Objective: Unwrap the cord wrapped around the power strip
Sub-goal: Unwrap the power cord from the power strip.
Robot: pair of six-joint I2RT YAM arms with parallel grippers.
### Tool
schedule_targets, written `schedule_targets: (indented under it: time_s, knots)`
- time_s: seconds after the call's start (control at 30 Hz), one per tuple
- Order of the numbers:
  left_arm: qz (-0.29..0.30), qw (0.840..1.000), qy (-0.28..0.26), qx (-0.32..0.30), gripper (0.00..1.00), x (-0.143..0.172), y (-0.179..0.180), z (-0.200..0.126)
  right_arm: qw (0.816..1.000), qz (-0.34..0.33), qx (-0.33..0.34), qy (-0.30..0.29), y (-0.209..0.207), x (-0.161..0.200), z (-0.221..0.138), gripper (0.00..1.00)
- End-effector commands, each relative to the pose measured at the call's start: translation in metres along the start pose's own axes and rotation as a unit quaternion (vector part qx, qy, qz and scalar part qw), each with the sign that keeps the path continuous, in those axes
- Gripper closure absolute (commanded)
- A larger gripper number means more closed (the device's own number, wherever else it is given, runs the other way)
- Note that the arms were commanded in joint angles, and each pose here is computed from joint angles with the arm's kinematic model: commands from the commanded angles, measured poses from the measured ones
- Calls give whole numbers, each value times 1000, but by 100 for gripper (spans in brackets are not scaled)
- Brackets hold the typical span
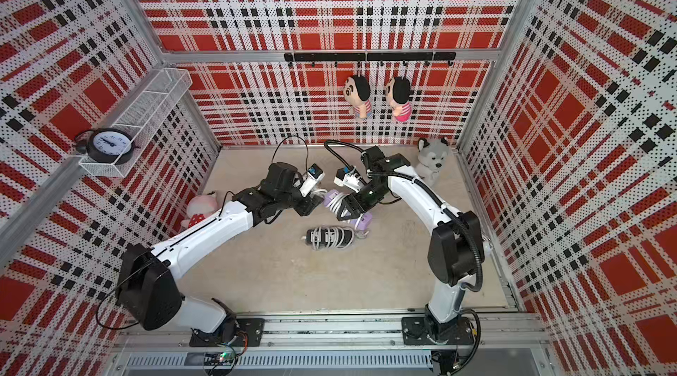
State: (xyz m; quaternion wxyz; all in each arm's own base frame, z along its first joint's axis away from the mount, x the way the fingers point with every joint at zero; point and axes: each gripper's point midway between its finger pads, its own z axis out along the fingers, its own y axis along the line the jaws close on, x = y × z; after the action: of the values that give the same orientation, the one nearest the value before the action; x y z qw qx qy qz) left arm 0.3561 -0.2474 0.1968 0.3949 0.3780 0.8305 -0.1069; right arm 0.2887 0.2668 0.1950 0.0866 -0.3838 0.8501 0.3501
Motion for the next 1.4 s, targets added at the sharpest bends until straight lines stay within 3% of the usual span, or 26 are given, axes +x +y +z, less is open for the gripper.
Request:
schedule_targets:
  time_s: [0.0, 0.13, 0.27, 0.3, 0.47, 0.6, 0.83, 0.93, 1.1, 1.37]
  knots:
    - [7, 1000, 7, -1, 44, -5, -1, -3, 999, -27, -22, -22, 9, -9, -7, 73]
    - [13, 999, 7, -30, 41, -10, 7, -10, 999, -22, -20, -14, 5, -7, -3, 73]
    - [25, 997, -2, -68, 22, -17, 19, -23, 1000, -14, -14, -2, -1, -3, 2, 76]
    - [29, 997, -4, -75, 14, -18, 21, -25, 1000, -12, -15, -1, -2, -3, 3, 76]
    - [55, 994, 0, -94, 11, -19, 22, -24, 1000, -15, -19, -1, 0, -2, 3, 79]
    - [62, 994, -12, -88, 18, -27, 20, -25, 1000, -18, -22, 4, 2, 2, 5, 79]
    - [82, 993, -15, -83, 47, -32, 14, -27, 999, -22, -25, 10, 4, 6, 8, 79]
    - [91, 993, -6, -78, 54, -29, 10, -24, 999, -26, -27, 10, 5, 6, 8, 79]
    - [97, 993, 16, -67, 56, -19, 7, -18, 999, -36, -32, 4, 10, 5, 6, 79]
    - [82, 996, 24, -19, 78, -18, -4, -14, 997, -63, -46, -11, 12, 0, -1, 80]
